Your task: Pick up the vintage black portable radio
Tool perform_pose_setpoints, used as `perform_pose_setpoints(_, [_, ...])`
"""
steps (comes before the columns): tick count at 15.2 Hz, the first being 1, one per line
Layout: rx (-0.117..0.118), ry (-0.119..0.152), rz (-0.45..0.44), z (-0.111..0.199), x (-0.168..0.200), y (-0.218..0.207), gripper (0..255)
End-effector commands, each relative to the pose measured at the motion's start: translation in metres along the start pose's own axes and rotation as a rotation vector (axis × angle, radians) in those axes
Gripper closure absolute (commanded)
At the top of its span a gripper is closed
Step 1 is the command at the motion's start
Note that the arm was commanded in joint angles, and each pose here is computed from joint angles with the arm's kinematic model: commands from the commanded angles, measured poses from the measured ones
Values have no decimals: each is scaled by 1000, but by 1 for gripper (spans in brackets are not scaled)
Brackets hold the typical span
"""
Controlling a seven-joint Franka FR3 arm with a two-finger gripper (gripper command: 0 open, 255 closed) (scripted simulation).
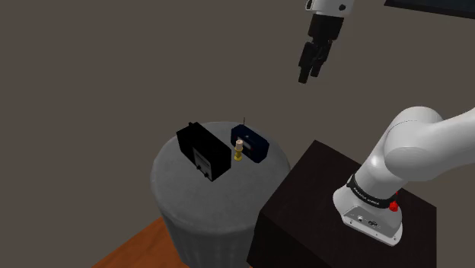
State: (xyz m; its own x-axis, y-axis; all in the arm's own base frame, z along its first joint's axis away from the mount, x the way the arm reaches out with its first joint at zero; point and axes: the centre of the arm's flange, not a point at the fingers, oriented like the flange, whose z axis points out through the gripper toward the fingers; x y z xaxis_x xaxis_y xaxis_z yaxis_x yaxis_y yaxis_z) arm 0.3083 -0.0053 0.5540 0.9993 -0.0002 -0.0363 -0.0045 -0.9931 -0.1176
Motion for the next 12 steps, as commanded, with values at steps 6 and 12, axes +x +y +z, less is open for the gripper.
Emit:
perform_pose_setpoints(6, [-20, 7, 13, 43, 45, -23, 0])
perform_pose_setpoints(12, [-45, 16, 29, 94, 101, -48, 0])
